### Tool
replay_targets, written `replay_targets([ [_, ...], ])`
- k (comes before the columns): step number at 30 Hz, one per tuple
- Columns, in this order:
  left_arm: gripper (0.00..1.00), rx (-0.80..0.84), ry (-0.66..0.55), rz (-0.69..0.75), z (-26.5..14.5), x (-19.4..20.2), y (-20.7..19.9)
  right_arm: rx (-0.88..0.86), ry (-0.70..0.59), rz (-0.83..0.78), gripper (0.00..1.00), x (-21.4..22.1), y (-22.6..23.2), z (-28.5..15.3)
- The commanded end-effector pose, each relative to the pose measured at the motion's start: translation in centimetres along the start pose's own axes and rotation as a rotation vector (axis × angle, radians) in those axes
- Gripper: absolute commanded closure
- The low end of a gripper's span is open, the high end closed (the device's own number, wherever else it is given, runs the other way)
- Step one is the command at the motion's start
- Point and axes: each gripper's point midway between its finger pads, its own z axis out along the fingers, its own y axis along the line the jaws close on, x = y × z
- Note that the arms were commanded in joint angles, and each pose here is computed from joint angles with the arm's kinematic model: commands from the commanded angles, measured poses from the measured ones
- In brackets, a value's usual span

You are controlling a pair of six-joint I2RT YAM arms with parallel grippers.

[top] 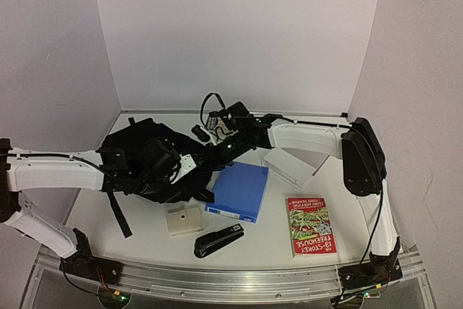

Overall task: Pack the student bag
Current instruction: Unzip the student bag at the center of the board.

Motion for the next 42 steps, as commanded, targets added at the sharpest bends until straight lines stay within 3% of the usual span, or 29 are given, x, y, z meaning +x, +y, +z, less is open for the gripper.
replay_targets([
  [1,0.66,-0.103,0.047,0.036,1.3,-0.8,1.4,-0.047,-0.068,-0.082,1.00,-1.8,3.3,-2.4],
  [6,0.99,-0.106,0.050,-0.028,-0.5,0.1,2.1,0.049,-0.099,-0.058,1.00,-2.1,-1.2,-4.2],
  [15,1.00,-0.144,0.060,-0.100,-3.3,2.3,3.5,0.328,-0.172,0.047,1.00,-3.7,-15.8,-7.2],
  [19,0.99,-0.173,0.052,-0.108,-4.0,2.9,4.2,0.267,-0.159,0.074,1.00,-3.6,-15.2,-6.2],
  [21,0.87,-0.177,0.038,-0.116,-4.2,2.9,4.2,0.199,-0.144,0.062,1.00,-3.5,-12.6,-5.6],
  [23,0.62,-0.152,0.020,-0.129,-4.2,2.5,3.9,0.134,-0.123,0.028,1.00,-2.9,-9.2,-4.7],
  [24,0.54,-0.124,0.008,-0.138,-4.2,2.1,3.5,0.101,-0.118,0.010,1.00,-2.8,-7.4,-4.5],
  [28,0.36,0.007,-0.055,-0.170,-4.9,-0.3,1.7,0.021,-0.085,-0.041,1.00,-2.0,-2.4,-3.0],
  [32,0.13,0.106,-0.088,-0.172,-5.0,-2.6,-0.5,-0.004,-0.070,-0.059,1.00,-1.6,-0.5,-2.1],
  [36,0.01,0.111,-0.077,-0.174,-3.5,-3.3,-1.3,-0.020,-0.074,-0.050,1.00,-1.8,0.2,-2.0],
  [42,0.07,0.089,-0.036,-0.174,-1.4,-3.4,-1.8,-0.029,-0.085,-0.049,1.00,-2.2,0.8,-2.4],
])
